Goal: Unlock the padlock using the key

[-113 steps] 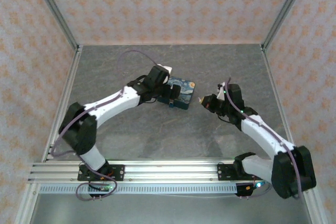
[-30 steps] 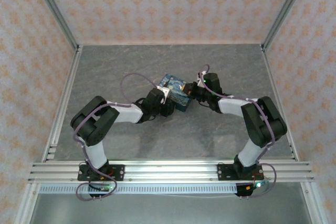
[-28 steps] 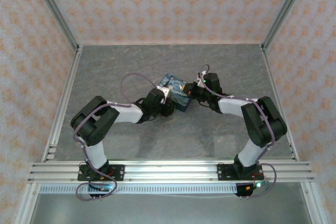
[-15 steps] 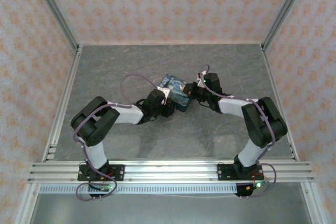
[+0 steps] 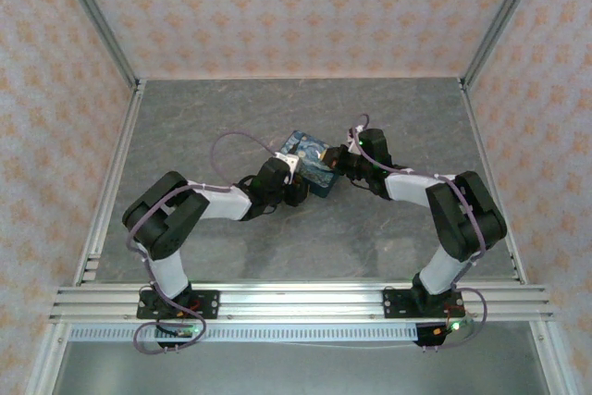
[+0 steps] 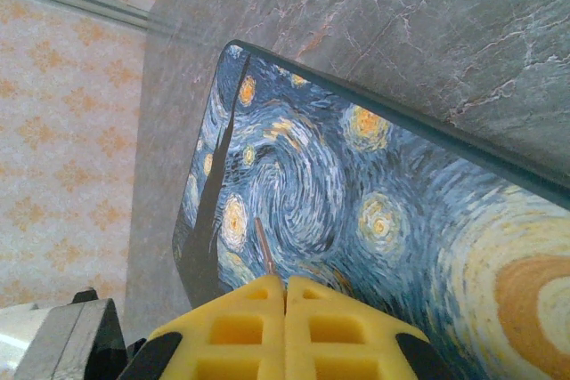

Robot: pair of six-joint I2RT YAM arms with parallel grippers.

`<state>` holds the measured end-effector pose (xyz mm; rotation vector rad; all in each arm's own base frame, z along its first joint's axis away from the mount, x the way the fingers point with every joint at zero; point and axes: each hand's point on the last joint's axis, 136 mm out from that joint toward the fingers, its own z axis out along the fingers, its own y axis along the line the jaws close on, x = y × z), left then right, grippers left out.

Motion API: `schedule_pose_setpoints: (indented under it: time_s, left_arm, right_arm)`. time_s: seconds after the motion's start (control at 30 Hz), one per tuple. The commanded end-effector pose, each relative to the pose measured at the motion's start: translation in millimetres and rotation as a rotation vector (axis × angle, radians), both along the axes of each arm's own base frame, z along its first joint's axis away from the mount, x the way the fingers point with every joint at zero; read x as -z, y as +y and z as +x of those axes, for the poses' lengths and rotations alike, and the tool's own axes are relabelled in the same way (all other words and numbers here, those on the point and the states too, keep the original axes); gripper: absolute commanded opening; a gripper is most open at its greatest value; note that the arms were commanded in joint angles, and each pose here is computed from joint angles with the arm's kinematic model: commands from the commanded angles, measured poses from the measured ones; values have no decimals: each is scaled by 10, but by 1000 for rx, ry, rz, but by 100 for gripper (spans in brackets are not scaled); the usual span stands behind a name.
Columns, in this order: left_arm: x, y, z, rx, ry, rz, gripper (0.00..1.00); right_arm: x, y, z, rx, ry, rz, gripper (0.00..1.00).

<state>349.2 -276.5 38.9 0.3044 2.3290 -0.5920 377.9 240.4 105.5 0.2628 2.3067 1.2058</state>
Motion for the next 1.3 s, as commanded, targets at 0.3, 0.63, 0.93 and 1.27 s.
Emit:
schedule_pose_setpoints:
  time_s: [0.3, 0.63, 0.93, 1.27]
  left_arm:
    - [-254, -130, 51, 7, -62, -83, 38]
    - [-151, -125, 71, -3, -32, -32, 39]
    - [-51, -107, 92, -13, -9, 0, 40]
    - [-85, -200, 107, 0, -1, -41, 38]
  right_arm:
    - [160, -24, -127, -13, 59, -49, 0]
    - [150, -21, -120, -11, 58, -48, 0]
    - [156, -24, -108, -8, 58, -50, 0]
    - [160, -15, -86, -8, 59, -49, 0]
